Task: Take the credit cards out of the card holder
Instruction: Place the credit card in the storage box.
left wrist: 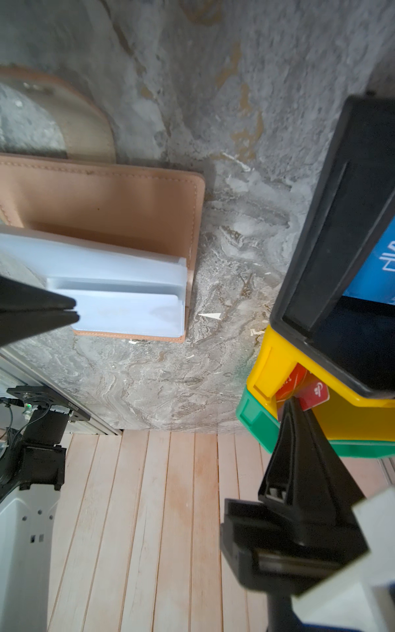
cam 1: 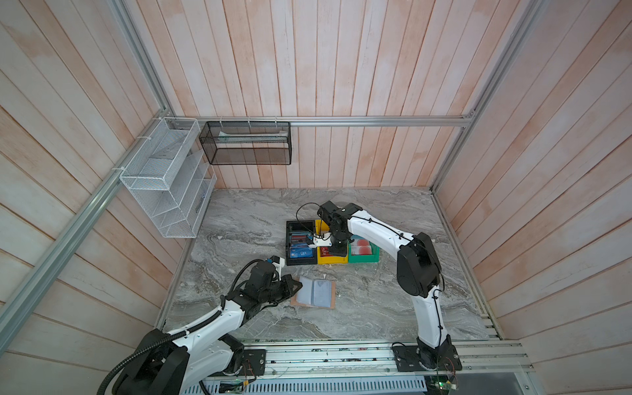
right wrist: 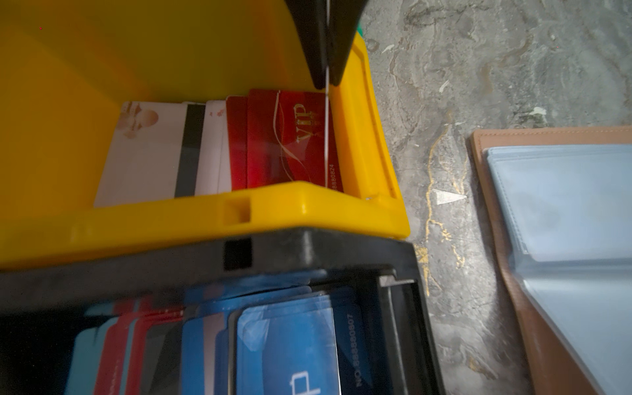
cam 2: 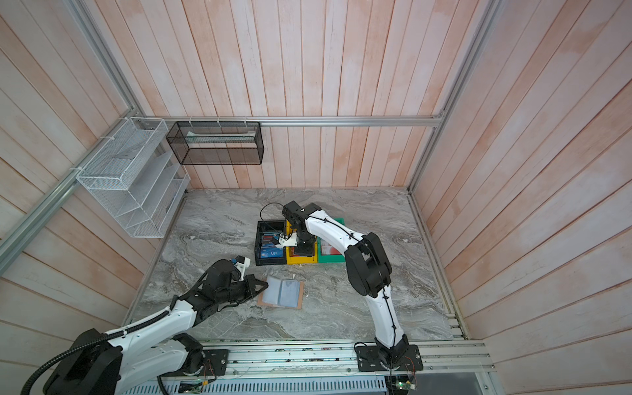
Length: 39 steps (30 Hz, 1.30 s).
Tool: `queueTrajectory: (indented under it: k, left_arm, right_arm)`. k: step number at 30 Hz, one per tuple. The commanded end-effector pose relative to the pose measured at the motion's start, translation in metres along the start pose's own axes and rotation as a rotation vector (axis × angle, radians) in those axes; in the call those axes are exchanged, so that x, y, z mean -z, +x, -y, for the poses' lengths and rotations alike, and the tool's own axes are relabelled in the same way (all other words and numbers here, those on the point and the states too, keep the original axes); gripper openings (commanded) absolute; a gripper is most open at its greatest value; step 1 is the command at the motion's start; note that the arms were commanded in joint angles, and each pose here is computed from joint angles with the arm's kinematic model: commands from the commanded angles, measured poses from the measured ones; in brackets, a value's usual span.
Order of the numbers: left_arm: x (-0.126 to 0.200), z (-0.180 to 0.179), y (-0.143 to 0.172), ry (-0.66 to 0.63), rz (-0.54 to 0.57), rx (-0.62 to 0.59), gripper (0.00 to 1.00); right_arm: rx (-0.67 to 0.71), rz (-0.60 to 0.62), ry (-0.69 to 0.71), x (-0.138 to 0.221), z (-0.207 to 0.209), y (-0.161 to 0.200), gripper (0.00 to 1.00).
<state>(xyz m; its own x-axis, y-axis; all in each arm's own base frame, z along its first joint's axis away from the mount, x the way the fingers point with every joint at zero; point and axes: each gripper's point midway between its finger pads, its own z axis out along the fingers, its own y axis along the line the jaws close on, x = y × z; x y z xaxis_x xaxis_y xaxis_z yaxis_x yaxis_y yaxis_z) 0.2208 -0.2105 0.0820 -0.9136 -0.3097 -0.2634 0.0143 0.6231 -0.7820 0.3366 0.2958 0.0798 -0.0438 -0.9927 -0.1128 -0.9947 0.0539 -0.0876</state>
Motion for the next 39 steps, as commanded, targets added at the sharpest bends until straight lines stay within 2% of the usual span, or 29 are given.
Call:
queueTrajectory:
  k: [1, 3, 10, 15, 19, 23, 27, 33, 36, 39]
  left_arm:
    - [-0.001, -0.002, -0.002, -0.006, 0.015, -0.005, 0.03]
    - [-0.001, -0.002, -0.002, -0.006, 0.015, -0.005, 0.03]
    - [-0.002, -0.003, -0.002, -0.007, 0.016, -0.007, 0.03]
    - [-0.002, -0.004, -0.001, -0.008, 0.016, -0.003, 0.03]
    - [-0.002, -0.003, -0.002, -0.005, 0.017, -0.003, 0.03]
    - [-0.002, -0.001, -0.002, 0.002, 0.011, -0.006, 0.03]
    - [-0.003, -0.006, 0.000, -0.024, -0.001, 0.000, 0.03]
    - [-0.008, -0.014, 0.005, -0.052, -0.028, 0.013, 0.02]
    - [-0.010, -0.017, 0.005, -0.074, -0.036, 0.012, 0.01]
    - [-0.010, -0.020, 0.006, -0.102, -0.035, 0.008, 0.00]
  right_arm:
    - [-0.010, -0.031, 0.037, -0.011, 0.006, 0.003, 0.06]
    - [-0.019, -0.042, 0.081, -0.011, 0.015, 0.004, 0.12]
    - [-0.032, -0.021, 0.106, -0.010, 0.023, 0.001, 0.16]
    - [-0.058, -0.032, 0.283, 0.000, 0.056, 0.002, 0.23]
    - [-0.115, 0.008, 0.409, 0.022, 0.078, -0.002, 0.23]
    - [-0.251, 0.148, 0.460, 0.069, 0.080, -0.015, 0.21]
    - [-0.379, 0.297, 0.328, 0.088, 0.037, -0.025, 0.18]
    - [-0.408, 0.461, 0.068, 0.062, -0.075, -0.035, 0.12]
    - [-0.473, 0.536, -0.069, 0.053, -0.114, -0.031, 0.10]
    - [-0.556, 0.578, -0.129, 0.042, -0.133, -0.020, 0.06]
